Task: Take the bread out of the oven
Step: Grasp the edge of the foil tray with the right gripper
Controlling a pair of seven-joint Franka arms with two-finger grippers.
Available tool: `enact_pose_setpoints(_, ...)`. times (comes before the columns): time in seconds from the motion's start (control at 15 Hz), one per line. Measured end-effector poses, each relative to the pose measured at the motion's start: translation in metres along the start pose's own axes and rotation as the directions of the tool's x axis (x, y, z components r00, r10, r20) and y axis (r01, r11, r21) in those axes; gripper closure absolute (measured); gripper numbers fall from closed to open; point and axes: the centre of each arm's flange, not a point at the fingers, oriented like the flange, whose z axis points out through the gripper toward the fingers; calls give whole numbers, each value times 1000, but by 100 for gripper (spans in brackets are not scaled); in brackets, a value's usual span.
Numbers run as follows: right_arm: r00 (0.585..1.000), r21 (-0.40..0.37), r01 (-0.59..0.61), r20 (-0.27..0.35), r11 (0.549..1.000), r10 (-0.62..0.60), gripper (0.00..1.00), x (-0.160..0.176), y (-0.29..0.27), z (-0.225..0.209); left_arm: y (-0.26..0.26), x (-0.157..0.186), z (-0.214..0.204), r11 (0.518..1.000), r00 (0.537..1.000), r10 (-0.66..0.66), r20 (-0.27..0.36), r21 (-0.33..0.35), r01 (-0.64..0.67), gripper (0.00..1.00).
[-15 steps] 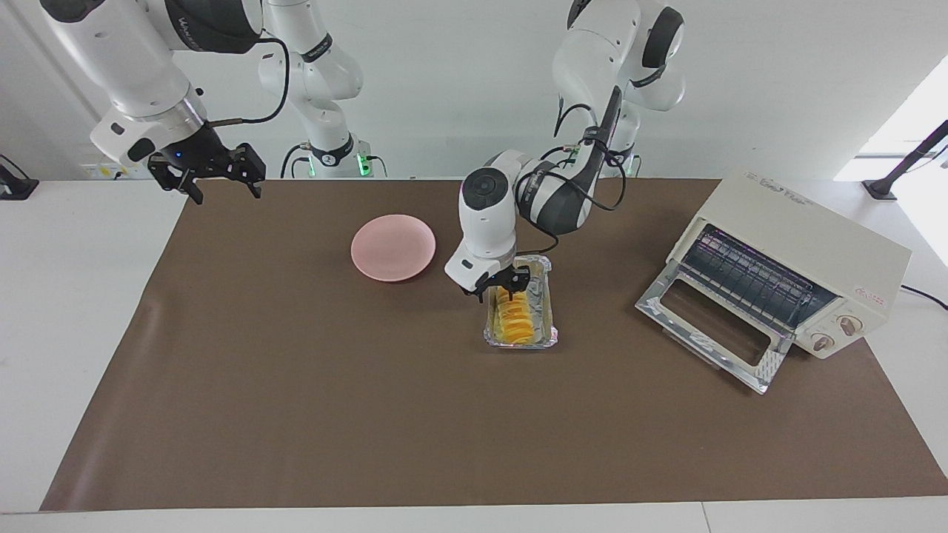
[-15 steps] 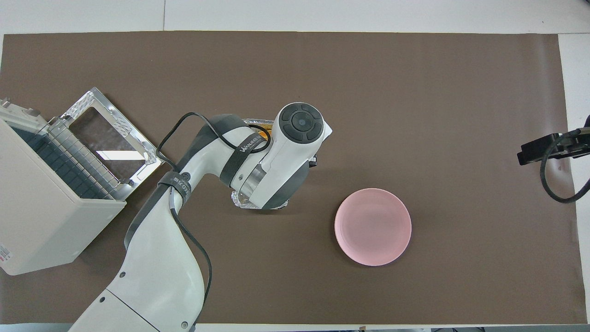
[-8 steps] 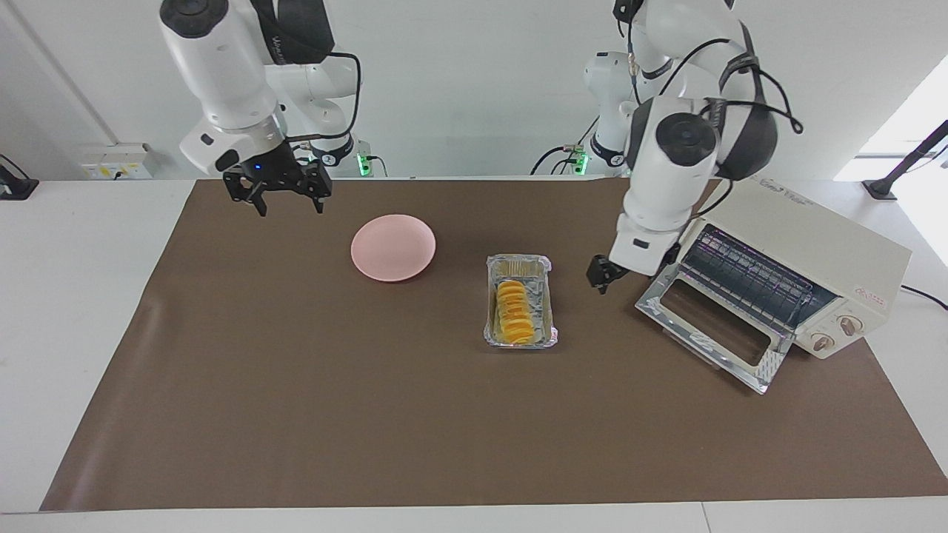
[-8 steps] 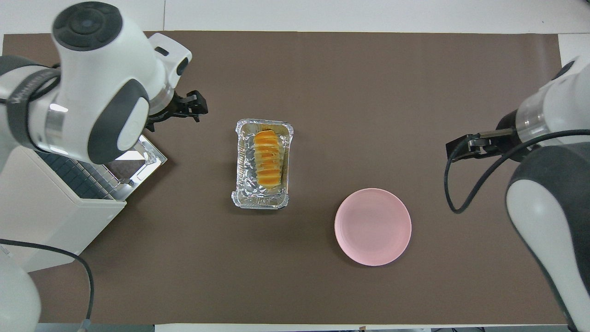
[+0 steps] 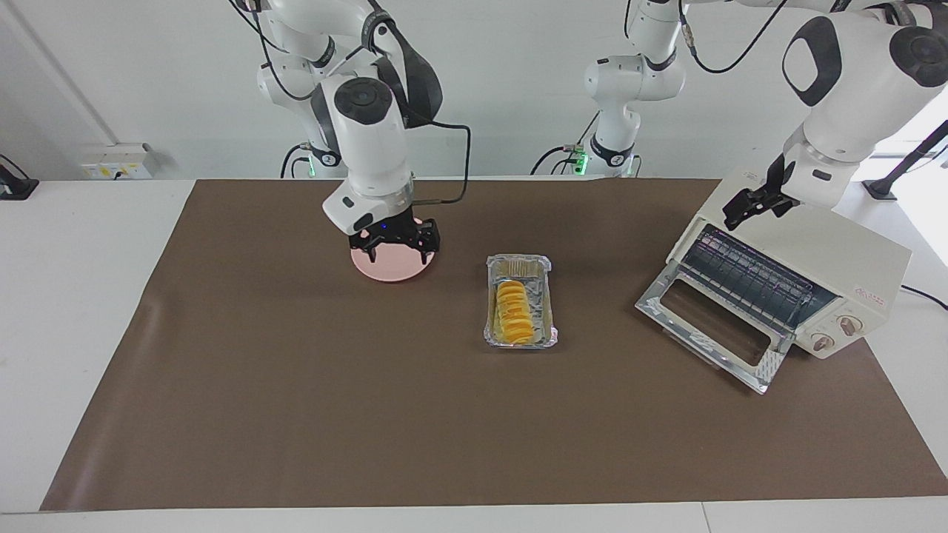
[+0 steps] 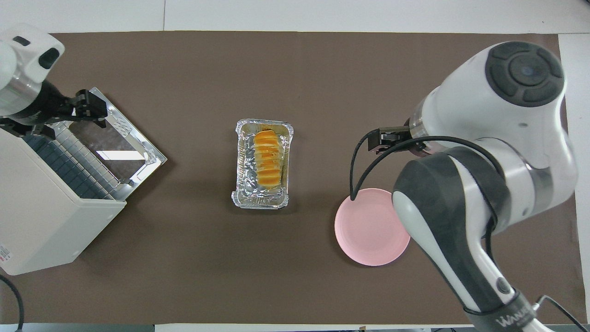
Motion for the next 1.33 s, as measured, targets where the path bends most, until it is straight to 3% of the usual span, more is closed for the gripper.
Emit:
enact_pose_setpoints(0.27, 998, -5, -60, 27, 998, 60, 0, 17, -74, 62, 7, -12, 11, 1000, 999, 25, 31, 5, -25, 0)
enact_pose_setpoints(0.53, 995, 12, -97, 16, 995, 97, 0, 37, -97, 115, 7, -15, 7, 1000, 999, 27, 24, 4, -27, 0)
enact_pose_setpoints(0.87, 995, 18, -101, 16, 995, 101, 0, 40, -120, 134, 8, -24, 2, 999, 999, 36, 38, 7, -36, 0)
enact_pose_setpoints(1.33, 998, -15, -62, -5, 998, 62, 0, 14, -160, 157, 13, -26, -3, 994, 994, 107, 28, 5, -107, 0)
